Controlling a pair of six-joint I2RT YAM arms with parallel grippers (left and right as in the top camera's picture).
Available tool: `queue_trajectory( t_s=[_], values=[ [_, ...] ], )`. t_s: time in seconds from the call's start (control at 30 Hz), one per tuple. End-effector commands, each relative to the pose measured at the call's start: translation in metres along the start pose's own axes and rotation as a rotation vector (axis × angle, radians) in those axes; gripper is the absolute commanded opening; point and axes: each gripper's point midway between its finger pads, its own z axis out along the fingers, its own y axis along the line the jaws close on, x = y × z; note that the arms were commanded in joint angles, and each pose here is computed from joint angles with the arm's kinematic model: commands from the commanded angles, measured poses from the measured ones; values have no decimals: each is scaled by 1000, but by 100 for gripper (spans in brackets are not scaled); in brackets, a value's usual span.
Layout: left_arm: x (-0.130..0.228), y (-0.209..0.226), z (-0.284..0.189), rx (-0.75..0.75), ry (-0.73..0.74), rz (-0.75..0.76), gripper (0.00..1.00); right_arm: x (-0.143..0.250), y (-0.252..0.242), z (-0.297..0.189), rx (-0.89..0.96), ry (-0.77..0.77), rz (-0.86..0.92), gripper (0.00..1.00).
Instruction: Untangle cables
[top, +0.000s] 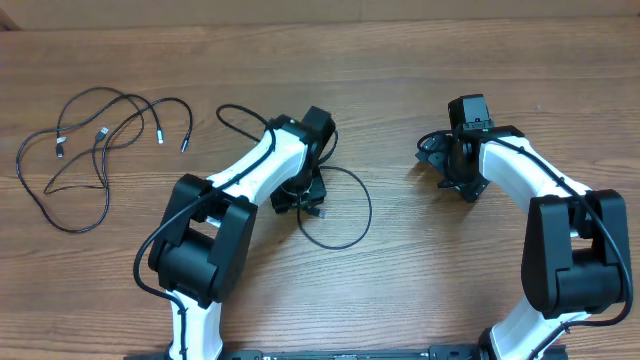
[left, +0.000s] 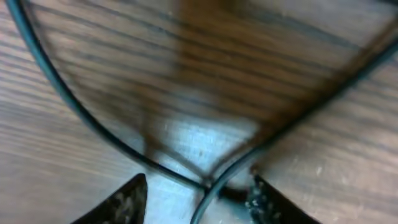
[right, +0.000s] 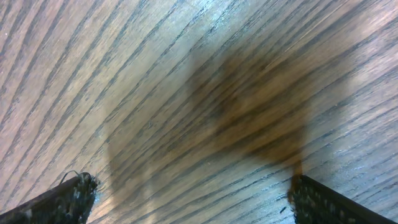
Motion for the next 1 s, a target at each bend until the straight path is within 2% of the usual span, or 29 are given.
queue_trajectory(
  t_s=[0.0, 0.2, 0.37, 0.67, 0.97],
  values=[
    [11, 1, 13, 9, 26, -44, 56, 9, -11, 12, 36, 34, -3, 100],
    [17, 5, 19, 5, 46, -43, 41, 9, -11, 12, 36, 34, -3, 100],
    [21, 12, 25, -21, 51, -39, 25, 9, -11, 12, 36, 34, -2, 100],
    [25, 15, 29, -27, 64, -8, 4, 9, -11, 12, 36, 34, -3, 100],
    [29, -2, 16, 89, 102, 184, 4, 9, -11, 12, 36, 34, -3, 100]
  ],
)
